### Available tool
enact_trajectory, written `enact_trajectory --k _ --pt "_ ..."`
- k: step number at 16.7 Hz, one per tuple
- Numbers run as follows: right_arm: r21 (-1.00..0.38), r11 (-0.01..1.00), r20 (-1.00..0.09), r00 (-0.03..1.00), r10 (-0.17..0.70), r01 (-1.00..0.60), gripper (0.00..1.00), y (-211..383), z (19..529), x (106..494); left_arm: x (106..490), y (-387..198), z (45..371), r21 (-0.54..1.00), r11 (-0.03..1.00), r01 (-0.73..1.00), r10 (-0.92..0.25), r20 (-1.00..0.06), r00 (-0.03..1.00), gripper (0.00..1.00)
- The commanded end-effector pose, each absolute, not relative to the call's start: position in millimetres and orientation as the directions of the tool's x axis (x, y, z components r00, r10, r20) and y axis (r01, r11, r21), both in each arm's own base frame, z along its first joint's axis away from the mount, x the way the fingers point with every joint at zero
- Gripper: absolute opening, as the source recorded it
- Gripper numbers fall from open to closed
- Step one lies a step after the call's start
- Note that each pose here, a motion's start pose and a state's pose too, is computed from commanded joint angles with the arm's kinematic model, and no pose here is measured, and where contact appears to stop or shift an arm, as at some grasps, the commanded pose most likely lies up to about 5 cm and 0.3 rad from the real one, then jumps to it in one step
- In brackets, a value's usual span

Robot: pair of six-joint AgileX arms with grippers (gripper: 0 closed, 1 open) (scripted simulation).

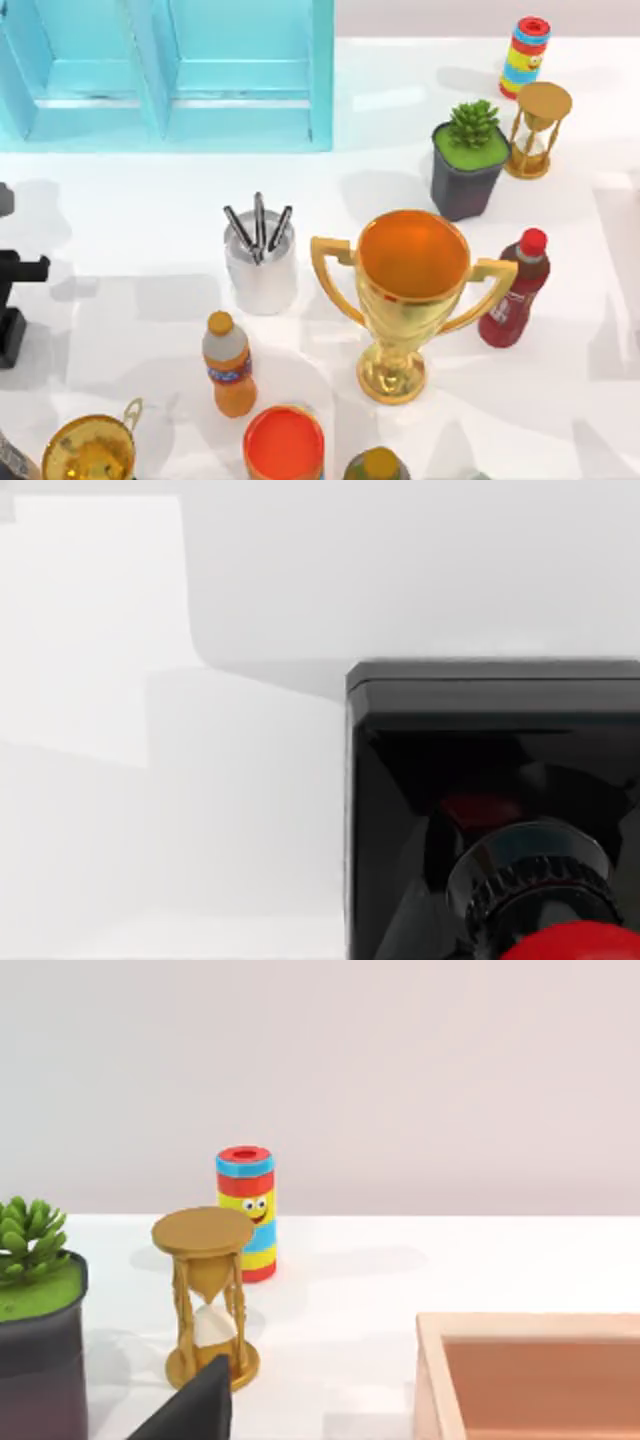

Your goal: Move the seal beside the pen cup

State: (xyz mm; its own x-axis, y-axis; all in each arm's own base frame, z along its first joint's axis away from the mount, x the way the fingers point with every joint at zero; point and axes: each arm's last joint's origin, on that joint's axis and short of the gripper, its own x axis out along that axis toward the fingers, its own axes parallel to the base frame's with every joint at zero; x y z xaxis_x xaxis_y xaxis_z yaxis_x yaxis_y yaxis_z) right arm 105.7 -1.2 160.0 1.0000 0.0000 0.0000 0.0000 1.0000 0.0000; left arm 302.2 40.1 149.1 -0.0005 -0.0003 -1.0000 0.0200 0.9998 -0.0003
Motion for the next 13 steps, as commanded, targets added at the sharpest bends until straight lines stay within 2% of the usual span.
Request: enact_trajectory --k 9,13 --pt "0.0 1.0 0.0 1.0 0.0 0.0 1.0 -1.2 160.0 105.7 304.5 35.6 152.7 -0.001 1.0 0.022 -0.001 -1.0 0.0 0.0" --pt "0.0 1.0 0.0 1.0 0.0 0.0 1.0 -1.2 160.0 105.7 319.5 -4.0 190.4 0.0 1.0 0.018 0.0 -1.0 0.001 0.0"
